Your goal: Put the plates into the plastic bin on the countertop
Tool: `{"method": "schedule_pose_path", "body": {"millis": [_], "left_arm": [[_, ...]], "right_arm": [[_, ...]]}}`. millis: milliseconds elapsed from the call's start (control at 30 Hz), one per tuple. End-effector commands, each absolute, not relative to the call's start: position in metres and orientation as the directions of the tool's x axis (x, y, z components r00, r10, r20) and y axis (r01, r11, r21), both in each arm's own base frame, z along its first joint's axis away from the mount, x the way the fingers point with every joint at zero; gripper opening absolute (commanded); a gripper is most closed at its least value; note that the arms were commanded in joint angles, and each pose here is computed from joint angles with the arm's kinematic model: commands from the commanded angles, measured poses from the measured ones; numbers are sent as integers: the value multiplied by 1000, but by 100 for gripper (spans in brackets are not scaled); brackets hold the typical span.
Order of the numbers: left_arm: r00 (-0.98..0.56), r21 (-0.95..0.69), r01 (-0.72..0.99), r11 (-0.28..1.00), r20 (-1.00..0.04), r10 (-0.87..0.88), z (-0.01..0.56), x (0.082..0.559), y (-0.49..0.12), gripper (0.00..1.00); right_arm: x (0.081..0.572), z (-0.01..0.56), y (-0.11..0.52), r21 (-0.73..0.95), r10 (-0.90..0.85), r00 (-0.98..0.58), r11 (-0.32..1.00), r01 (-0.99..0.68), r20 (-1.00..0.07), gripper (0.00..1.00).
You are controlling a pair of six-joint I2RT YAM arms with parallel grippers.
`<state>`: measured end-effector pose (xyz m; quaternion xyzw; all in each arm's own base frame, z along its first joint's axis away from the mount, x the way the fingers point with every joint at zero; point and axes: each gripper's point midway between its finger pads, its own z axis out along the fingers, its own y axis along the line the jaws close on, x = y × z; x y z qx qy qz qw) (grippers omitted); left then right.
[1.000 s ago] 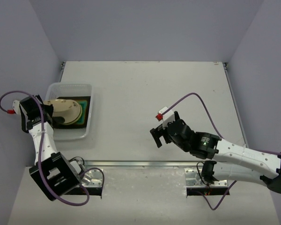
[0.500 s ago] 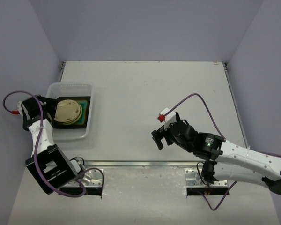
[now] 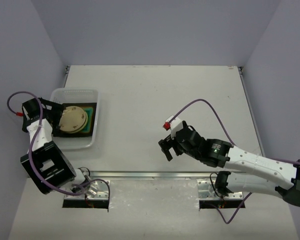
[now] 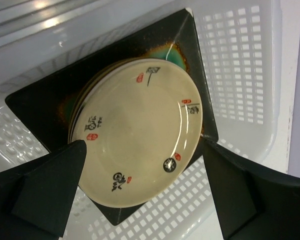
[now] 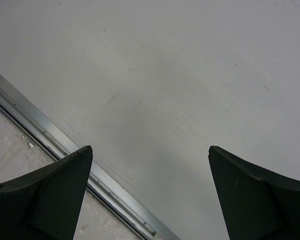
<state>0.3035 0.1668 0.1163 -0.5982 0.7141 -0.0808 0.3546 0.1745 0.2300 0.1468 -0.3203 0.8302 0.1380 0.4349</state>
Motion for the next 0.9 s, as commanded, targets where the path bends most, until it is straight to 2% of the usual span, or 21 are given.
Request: {"method": "schedule_pose_path", "body": {"millis": [0, 67, 200, 333, 433, 667, 867], "left_arm": [[-134, -615, -652, 443, -482, -866, 166, 328, 148, 100], [-253, -585, -520, 622, -590, -767, 199, 346, 110, 100], [-391, -409, -387, 826, -739, -549, 230, 356, 31, 100], [-424, -294, -292, 910, -813, -399, 247, 336, -20, 100], [-422, -266, -232, 936, -839, -343, 256, 310, -28, 100], [-229, -246, -142, 959, -934, -273, 313, 252, -15, 100], [32, -280, -13, 960, -960, -280, 371, 199, -12, 100]], "right_arm": [[188, 163, 233, 16, -330, -471, 805, -592, -818, 99], [205, 160, 223, 52, -274, -540, 858, -511, -796, 99], [239, 178, 200, 55, -180, -586, 931, -361, -790, 99], [257, 221, 165, -51, -161, -509, 973, -224, -846, 99], [256, 253, 133, -102, -149, -436, 986, -130, -887, 99], [208, 292, 79, -65, -109, -358, 989, -133, -927, 99], [178, 298, 40, -78, -114, -328, 990, -121, -938, 99]]}}
